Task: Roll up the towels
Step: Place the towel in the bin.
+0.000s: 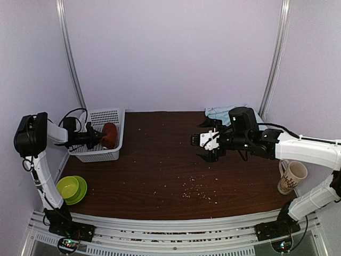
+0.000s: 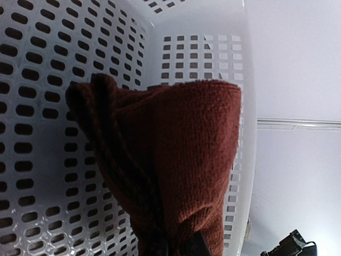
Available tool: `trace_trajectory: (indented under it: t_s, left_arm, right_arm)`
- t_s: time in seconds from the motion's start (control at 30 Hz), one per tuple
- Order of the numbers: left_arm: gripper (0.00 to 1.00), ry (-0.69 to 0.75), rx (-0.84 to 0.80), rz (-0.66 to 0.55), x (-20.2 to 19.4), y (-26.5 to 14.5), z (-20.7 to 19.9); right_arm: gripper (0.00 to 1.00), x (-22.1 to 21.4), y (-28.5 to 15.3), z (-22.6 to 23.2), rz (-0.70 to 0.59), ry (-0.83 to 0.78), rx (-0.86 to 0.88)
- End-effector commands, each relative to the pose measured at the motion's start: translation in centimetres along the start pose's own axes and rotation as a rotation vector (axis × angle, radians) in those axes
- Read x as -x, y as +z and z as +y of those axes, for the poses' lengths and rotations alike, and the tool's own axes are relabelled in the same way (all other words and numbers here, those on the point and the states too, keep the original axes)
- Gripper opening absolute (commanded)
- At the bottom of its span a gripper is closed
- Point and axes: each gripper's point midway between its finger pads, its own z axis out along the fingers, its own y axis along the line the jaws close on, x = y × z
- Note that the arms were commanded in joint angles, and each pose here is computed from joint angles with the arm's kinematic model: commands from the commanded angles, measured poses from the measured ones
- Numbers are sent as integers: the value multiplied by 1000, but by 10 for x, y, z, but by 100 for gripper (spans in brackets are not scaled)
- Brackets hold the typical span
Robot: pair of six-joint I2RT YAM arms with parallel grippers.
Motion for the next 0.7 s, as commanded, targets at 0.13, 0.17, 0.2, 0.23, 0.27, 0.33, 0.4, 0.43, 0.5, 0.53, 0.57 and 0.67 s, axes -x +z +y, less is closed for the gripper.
trace_trajectory:
  t_s: [0.13, 0.17, 0.2, 0.23, 0.27, 0.33, 0.4, 0.43, 0.5, 0.53, 0.57, 0.67]
  left_arm:
    - [0, 16, 36, 33, 0, 10, 19]
    - [0, 18, 37, 35, -1, 12, 20]
    - [0, 14, 43, 45, -2, 14, 22]
    - [0, 11, 51, 56, -4, 17, 25]
    - [1, 12, 58, 72, -7, 21, 27]
    - [1, 20, 62, 94, -11, 27, 28]
    - [1, 36, 60, 115, -14, 32, 24]
    - [2, 55, 67, 122, -12, 34, 20]
    - [6, 76, 116, 148, -14, 38, 20]
    - [7, 84, 124, 158, -14, 39, 19]
    - [8, 79, 130, 164, -15, 40, 21]
    - [8, 69, 167, 164, -15, 39, 28]
  right_arm:
    - [100, 0, 11, 15, 33, -39, 13]
    - [100, 1, 12, 15, 36, -45, 12]
    - [100, 0, 12, 16, 40, -47, 12]
    - [100, 0, 13, 16, 42, -50, 10]
    - [100, 1, 14, 17, 44, -52, 12]
    - [100, 1, 15, 18, 47, -54, 13]
    - [100, 1, 16, 19, 52, -58, 13]
    - [100, 1, 17, 19, 54, -59, 13]
    - [100, 1, 17, 20, 59, -63, 11]
    - [100, 1, 17, 20, 61, -65, 9]
    - [100, 1, 17, 20, 62, -67, 8]
    - [100, 2, 18, 20, 67, -72, 5]
